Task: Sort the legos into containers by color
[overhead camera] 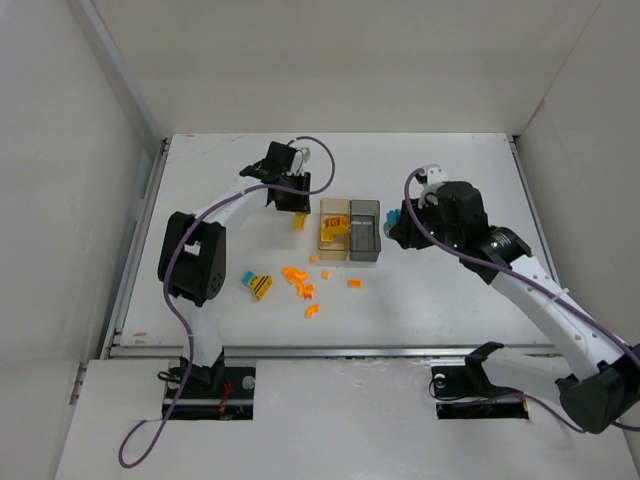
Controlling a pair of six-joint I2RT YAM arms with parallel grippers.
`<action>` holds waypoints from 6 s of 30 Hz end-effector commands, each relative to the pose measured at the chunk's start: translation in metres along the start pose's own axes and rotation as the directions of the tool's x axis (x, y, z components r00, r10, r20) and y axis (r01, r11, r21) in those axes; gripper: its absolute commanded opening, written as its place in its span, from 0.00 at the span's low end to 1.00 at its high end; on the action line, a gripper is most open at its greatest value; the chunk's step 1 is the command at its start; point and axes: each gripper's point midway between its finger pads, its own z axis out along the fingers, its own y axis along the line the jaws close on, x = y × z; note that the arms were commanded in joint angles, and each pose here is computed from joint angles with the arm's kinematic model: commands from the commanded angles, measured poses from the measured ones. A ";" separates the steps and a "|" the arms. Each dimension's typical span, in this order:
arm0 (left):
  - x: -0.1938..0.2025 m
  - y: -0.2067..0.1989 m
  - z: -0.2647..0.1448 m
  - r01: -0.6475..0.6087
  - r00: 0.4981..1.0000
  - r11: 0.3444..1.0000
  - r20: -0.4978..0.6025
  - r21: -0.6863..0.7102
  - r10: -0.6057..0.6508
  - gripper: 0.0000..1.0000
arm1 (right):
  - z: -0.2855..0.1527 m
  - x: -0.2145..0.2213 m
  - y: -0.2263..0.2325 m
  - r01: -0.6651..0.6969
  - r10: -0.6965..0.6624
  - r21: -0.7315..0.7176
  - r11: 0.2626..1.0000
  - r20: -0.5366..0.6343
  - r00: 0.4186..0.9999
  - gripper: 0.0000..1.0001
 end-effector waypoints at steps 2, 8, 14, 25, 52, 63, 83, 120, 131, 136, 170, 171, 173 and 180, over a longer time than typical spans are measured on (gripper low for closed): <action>-0.035 -0.071 -0.056 -0.129 0.986 0.964 0.132 0.234 0.100 0.00 | -0.018 -0.005 -0.002 -0.023 0.022 0.010 1.000 0.060 0.998 0.01; -0.023 -0.109 -0.063 -0.256 0.963 0.919 0.163 0.301 0.216 0.00 | -0.035 0.000 -0.007 -0.052 0.049 0.031 0.998 0.090 0.995 0.01; -0.008 -0.124 -0.056 -0.331 0.940 0.900 0.178 0.283 0.290 0.00 | -0.044 0.009 -0.009 -0.085 0.082 0.033 0.996 0.103 0.991 0.01; 0.008 -0.120 -0.037 -0.274 0.948 0.951 0.207 0.143 0.242 0.00 | -0.073 0.011 -0.005 -0.115 0.113 0.006 0.993 0.139 0.984 0.01; 0.012 -0.121 -0.036 -0.237 0.947 0.966 0.248 0.103 0.206 0.51 | -0.098 0.024 -0.004 -0.184 0.183 -0.010 0.983 0.152 0.971 0.01; -0.017 -0.132 -0.056 -0.249 0.931 0.963 0.300 0.103 0.209 0.62 | -0.091 0.026 -0.001 -0.164 0.166 -0.023 0.986 0.124 0.978 0.02; 0.040 -0.228 -0.226 -0.815 0.487 0.007 0.679 0.579 0.549 0.67 | -0.091 0.001 0.077 0.264 -0.201 -0.425 0.866 0.189 0.961 0.11; 0.039 -0.242 -0.272 -0.788 0.496 -0.156 0.764 0.596 0.412 1.00 | -0.059 -0.046 0.055 0.831 -0.794 -0.002 0.556 0.296 0.532 0.00; -0.012 -0.263 -0.249 -0.427 0.898 0.260 0.375 0.866 0.229 1.00 | -0.058 -0.047 0.063 0.801 -0.746 0.000 0.599 0.363 0.558 0.00; -0.021 -0.264 -0.244 -0.378 0.925 0.315 0.339 0.870 0.173 1.00 | -0.058 -0.046 0.064 0.781 -0.724 -0.013 0.625 0.363 0.586 0.00; -0.005 -0.267 -0.227 -0.451 0.890 0.378 0.372 0.809 0.265 0.55 | -0.041 -0.054 0.067 0.591 -0.546 -0.036 0.806 0.341 0.766 0.00; -0.002 -0.268 -0.228 -0.441 0.893 0.359 0.362 0.823 0.267 0.45 | -0.044 -0.057 0.070 0.592 -0.543 -0.042 0.805 0.351 0.763 0.00; -0.001 -0.269 -0.230 -0.446 0.890 0.345 0.369 0.826 0.268 0.39 | -0.044 -0.057 0.070 0.592 -0.543 -0.042 0.805 0.351 0.763 0.00; 0.006 -0.272 -0.237 -0.454 0.881 0.272 0.381 0.849 0.282 0.00 | -0.044 -0.063 0.067 0.576 -0.533 -0.016 0.817 0.361 0.766 0.00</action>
